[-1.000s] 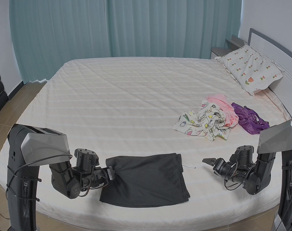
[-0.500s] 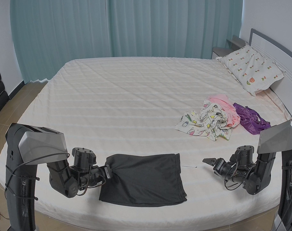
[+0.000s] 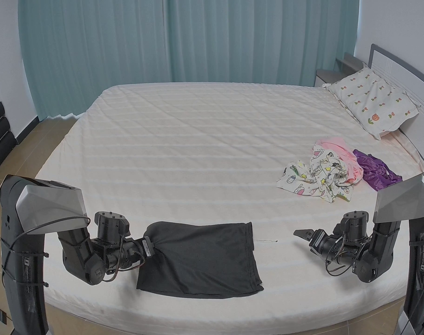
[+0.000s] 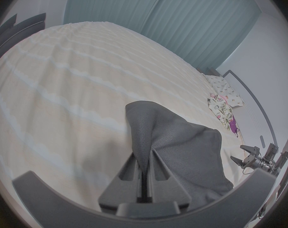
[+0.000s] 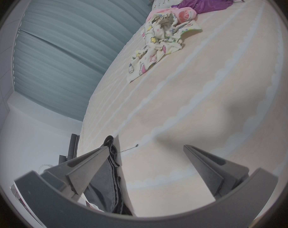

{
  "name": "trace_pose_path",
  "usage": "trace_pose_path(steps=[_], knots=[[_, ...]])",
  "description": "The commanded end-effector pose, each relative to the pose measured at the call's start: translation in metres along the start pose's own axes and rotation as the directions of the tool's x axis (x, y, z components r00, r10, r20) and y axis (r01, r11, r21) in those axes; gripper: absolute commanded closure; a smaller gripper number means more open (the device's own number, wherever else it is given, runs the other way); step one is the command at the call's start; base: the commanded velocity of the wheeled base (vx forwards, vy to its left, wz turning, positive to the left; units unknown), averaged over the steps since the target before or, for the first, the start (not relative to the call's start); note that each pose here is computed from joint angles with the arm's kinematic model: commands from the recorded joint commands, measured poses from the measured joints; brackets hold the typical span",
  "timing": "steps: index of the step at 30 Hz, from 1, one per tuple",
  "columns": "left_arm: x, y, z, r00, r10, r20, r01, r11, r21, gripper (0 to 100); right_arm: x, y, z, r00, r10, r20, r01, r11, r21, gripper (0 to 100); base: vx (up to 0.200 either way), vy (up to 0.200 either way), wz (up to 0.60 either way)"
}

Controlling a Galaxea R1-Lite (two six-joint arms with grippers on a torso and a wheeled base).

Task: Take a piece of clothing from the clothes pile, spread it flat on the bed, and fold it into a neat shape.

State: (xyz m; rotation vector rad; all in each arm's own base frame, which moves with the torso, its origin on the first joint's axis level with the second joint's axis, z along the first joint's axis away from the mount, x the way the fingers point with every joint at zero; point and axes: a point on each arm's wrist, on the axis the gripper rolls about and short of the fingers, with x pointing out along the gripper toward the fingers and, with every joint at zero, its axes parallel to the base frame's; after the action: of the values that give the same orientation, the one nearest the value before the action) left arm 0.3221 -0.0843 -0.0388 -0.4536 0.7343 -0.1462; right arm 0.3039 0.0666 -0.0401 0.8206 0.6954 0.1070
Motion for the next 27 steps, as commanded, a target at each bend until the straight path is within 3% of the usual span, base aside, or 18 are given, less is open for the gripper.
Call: trace_pose_path(steps=[1,25,27], knots=[[-0.002,0.002,0.003,1.000,0.003,0.010,-0.003,1.000,-0.006,100,0.000,0.001,0.000,1.000,0.003,0.000,-0.003,1.000,-0.001,0,0.000,0.200,0.00],[-0.006,0.016,0.007,0.999,0.037,0.015,-0.037,0.998,-0.043,100,0.001,0.002,-0.001,1.000,0.005,-0.003,-0.005,1.000,-0.003,0,0.000,0.200,0.00],[-0.007,0.017,0.005,0.999,0.037,0.009,-0.037,0.998,-0.043,100,0.001,0.002,-0.001,1.000,0.005,-0.003,-0.005,1.000,-0.003,0,0.000,0.000,0.00]])
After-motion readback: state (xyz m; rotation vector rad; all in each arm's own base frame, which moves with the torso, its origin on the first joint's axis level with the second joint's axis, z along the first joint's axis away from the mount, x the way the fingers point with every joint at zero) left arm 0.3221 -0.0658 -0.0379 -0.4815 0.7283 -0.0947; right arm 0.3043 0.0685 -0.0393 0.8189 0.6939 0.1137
